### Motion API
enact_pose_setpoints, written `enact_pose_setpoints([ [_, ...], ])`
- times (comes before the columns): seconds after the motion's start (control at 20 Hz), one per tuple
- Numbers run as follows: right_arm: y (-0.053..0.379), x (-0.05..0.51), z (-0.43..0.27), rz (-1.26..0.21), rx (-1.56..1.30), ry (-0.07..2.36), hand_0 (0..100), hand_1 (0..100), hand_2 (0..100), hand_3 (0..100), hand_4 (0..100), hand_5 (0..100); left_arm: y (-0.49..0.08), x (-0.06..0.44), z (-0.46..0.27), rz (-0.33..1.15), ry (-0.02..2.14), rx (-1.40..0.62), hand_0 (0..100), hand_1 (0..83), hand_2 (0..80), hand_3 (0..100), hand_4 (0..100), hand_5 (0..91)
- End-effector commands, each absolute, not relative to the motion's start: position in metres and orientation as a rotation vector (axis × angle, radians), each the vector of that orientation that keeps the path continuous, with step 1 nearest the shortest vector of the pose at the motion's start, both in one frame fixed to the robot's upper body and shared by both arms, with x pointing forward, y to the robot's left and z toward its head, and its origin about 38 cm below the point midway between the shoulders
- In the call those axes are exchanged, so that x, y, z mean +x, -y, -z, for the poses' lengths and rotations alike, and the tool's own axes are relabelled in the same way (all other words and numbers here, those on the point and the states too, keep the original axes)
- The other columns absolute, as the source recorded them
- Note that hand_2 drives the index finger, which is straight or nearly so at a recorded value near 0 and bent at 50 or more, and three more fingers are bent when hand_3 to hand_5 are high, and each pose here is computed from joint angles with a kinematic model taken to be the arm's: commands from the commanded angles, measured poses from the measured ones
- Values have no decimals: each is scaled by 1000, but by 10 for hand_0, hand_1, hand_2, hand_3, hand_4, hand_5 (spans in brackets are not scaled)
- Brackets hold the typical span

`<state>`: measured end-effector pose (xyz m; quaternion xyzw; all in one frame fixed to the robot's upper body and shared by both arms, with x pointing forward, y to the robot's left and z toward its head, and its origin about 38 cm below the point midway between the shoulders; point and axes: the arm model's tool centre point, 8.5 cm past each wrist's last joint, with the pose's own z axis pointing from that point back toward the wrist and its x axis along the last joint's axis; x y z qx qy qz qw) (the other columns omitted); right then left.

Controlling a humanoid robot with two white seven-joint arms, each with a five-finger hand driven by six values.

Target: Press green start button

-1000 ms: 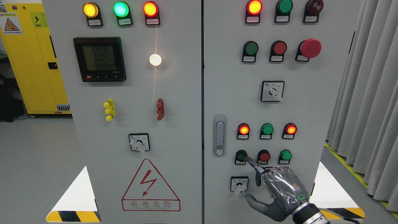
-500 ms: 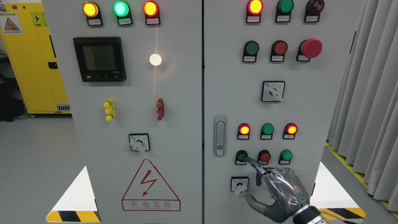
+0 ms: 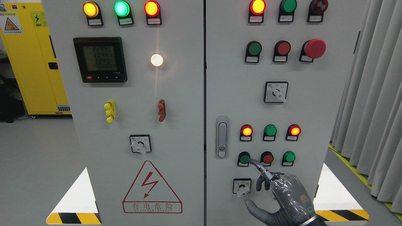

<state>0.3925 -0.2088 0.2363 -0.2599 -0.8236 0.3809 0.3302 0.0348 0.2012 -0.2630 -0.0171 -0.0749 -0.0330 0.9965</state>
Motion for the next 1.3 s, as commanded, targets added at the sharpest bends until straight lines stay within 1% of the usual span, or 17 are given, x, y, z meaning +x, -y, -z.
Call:
enact_pose_setpoints([
  [0.0,184,370,-231,-813,-246,2275,340,629,0,300,324,235,-200,44,263,66,176,-37,120,556,0,0,0,0],
  [0.1,184,363,-224,-761,-101,2256,337,619,0,200,230,157,-200,44,263,66,176,-37,120,556,0,0,0,0],
  [0.15,186,359,-221,-717,-46,2231,347,600,0,114,156,80,-200,44,263,65,176,-38,120,556,0,0,0,0],
  [0.3,191,351,-213,-570,101,2173,351,569,0,44,90,4,-200,44,263,66,176,-37,120,556,0,0,0,0],
  [0.35,192,349,-210,-535,138,2164,358,548,0,4,50,0,-200,44,263,66,176,-37,120,556,0,0,0,0],
  [0.45,194,344,-202,-488,186,2145,348,536,0,0,15,0,-200,44,263,64,176,-37,120,556,0,0,0,0],
  [0.6,197,342,-197,-452,238,2116,343,530,0,0,2,0,-200,44,263,66,176,-37,120,556,0,0,0,0],
  [0.65,197,342,-196,-451,247,2108,360,512,0,0,0,0,-200,44,263,66,176,-37,120,556,0,0,0,0],
  [0.9,195,342,-195,-471,271,2097,340,494,0,0,0,0,-200,44,263,66,176,-37,120,556,0,0,0,0],
  [1.25,199,343,-196,-429,309,2089,316,474,0,0,0,0,-200,44,263,66,178,-37,120,556,0,0,0,0],
])
